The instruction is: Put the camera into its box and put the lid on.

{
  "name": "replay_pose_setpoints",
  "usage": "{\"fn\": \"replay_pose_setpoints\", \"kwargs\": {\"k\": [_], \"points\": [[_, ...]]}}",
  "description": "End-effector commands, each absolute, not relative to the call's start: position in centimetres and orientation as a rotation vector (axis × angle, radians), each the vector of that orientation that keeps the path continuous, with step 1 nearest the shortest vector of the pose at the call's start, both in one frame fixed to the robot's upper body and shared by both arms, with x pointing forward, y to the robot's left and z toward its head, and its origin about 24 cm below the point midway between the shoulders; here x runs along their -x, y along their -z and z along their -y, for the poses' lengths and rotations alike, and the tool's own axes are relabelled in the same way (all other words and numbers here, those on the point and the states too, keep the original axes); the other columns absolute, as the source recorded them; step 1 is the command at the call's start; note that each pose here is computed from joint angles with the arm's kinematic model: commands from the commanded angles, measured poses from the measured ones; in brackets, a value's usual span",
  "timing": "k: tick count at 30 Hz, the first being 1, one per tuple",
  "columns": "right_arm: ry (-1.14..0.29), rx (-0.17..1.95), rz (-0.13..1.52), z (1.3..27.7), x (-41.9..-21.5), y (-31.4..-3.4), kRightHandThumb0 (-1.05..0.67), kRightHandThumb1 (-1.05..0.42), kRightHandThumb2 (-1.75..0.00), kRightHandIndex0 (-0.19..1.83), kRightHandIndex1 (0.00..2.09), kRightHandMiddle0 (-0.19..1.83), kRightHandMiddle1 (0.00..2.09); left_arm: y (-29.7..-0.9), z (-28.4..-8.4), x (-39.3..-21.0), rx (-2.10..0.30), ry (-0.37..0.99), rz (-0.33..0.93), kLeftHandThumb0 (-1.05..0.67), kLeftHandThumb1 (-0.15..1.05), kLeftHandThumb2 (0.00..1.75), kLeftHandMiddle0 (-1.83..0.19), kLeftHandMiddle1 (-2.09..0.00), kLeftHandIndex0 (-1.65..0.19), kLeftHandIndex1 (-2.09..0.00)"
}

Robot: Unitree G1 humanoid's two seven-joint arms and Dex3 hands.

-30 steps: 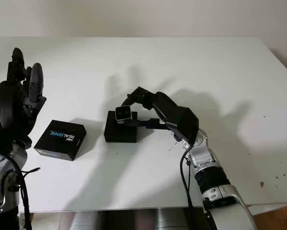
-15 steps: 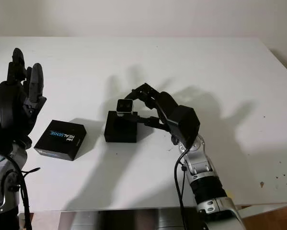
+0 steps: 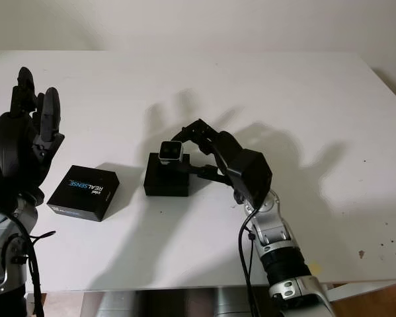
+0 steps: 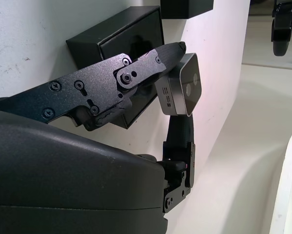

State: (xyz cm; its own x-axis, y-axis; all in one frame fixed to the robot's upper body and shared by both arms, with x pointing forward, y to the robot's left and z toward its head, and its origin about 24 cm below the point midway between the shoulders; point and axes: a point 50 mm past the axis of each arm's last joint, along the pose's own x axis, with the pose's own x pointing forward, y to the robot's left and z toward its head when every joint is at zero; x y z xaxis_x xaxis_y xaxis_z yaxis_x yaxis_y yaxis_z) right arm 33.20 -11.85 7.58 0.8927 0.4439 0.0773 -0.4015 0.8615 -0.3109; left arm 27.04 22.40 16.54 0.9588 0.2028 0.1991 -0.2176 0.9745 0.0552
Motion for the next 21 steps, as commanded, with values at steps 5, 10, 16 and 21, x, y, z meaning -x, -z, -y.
{"fn": "replay_pose_setpoints", "kwargs": {"k": [5, 10, 16, 21], "points": [[-0.452, 0.311, 0.159, 11.31, -32.98, -7.35, -0.45, -0.93, -0.05, 0.19, 0.02, 0.32, 1.59, -16.65, -22.13, -26.96, -0.063, -0.206, 0.211, -0.71, 1.05, 0.51, 0.19, -0.02, 0.19, 0.00], [-0.457, 0.309, 0.158, 11.15, -32.89, -7.28, -0.45, -0.93, -0.05, 0.19, 0.04, 0.34, 1.58, -16.39, -22.10, -27.03, -0.048, -0.196, 0.220, -0.69, 1.05, 0.52, 0.19, 0.00, 0.19, 0.00], [-0.462, 0.295, 0.150, 10.93, -32.86, -7.26, -0.45, -0.93, -0.05, 0.20, 0.05, 0.33, 1.57, -16.34, -22.12, -27.01, -0.049, -0.196, 0.221, -0.70, 1.05, 0.53, 0.19, -0.01, 0.19, 0.00], [-0.463, 0.296, 0.143, 10.55, -32.97, -7.20, -0.45, -0.94, -0.05, 0.20, 0.05, 0.33, 1.57, -16.25, -22.24, -27.04, -0.048, -0.202, 0.214, -0.70, 1.05, 0.52, 0.19, 0.00, 0.19, 0.00]]}}
